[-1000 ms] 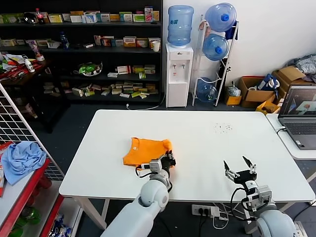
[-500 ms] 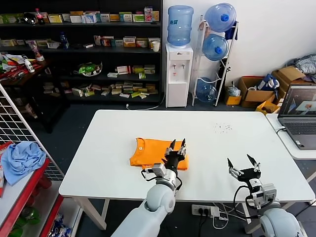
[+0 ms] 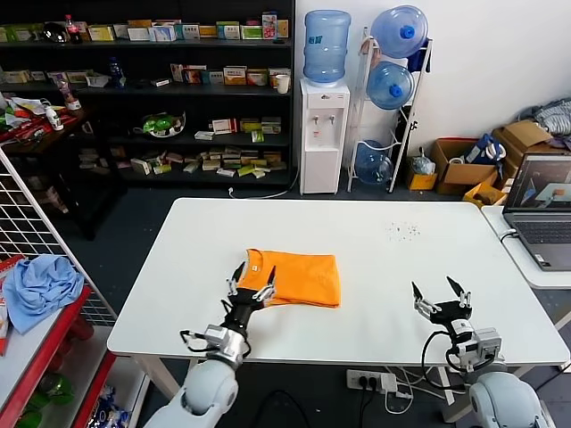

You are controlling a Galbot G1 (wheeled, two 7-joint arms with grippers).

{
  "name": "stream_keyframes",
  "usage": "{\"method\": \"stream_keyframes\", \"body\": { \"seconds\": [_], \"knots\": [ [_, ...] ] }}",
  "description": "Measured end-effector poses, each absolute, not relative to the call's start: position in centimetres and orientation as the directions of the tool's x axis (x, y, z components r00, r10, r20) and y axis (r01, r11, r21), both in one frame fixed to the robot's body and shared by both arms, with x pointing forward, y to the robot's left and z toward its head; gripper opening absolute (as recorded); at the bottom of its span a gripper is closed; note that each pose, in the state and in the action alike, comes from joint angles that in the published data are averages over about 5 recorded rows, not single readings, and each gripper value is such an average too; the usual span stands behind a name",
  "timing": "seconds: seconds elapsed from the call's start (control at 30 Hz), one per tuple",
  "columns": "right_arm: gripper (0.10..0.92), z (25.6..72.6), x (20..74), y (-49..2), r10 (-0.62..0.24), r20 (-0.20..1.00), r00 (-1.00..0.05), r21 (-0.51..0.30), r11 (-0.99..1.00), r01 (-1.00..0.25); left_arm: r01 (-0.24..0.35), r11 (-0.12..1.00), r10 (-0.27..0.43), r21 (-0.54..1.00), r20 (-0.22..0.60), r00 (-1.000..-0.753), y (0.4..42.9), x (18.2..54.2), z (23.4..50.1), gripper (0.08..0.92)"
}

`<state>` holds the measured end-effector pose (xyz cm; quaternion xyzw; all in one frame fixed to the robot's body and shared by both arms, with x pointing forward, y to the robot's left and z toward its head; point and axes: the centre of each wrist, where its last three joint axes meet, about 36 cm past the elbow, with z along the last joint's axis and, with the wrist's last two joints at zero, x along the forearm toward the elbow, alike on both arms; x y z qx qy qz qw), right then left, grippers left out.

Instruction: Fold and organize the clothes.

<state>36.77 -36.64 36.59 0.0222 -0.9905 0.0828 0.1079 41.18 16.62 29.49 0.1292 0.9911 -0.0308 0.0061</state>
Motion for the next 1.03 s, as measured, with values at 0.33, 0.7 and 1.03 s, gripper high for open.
{"method": "stream_keyframes", "body": {
  "seconds": [0.33,0.7,1.03],
  "knots": [
    [0.823,37.2,37.1,-36.5,-0.007,0.189,-0.982,-0.142,0.989,-0.034,0.203,0.969,0.198,0.141,0.043,-0.979,22.6,39.1,28.1,0.823],
    [0.823,36.5,36.5,-35.3,0.009,0.188,-0.982,-0.138,0.99,-0.017,0.176,0.96,0.16,0.217,0.09,-0.983,25.0,37.9,28.8,0.823],
    [0.823,35.9,35.9,-34.3,0.021,0.186,-0.982,-0.134,0.991,-0.004,0.16,0.959,0.139,0.232,0.103,-0.985,25.9,37.7,29.4,0.823]
  ]
}}
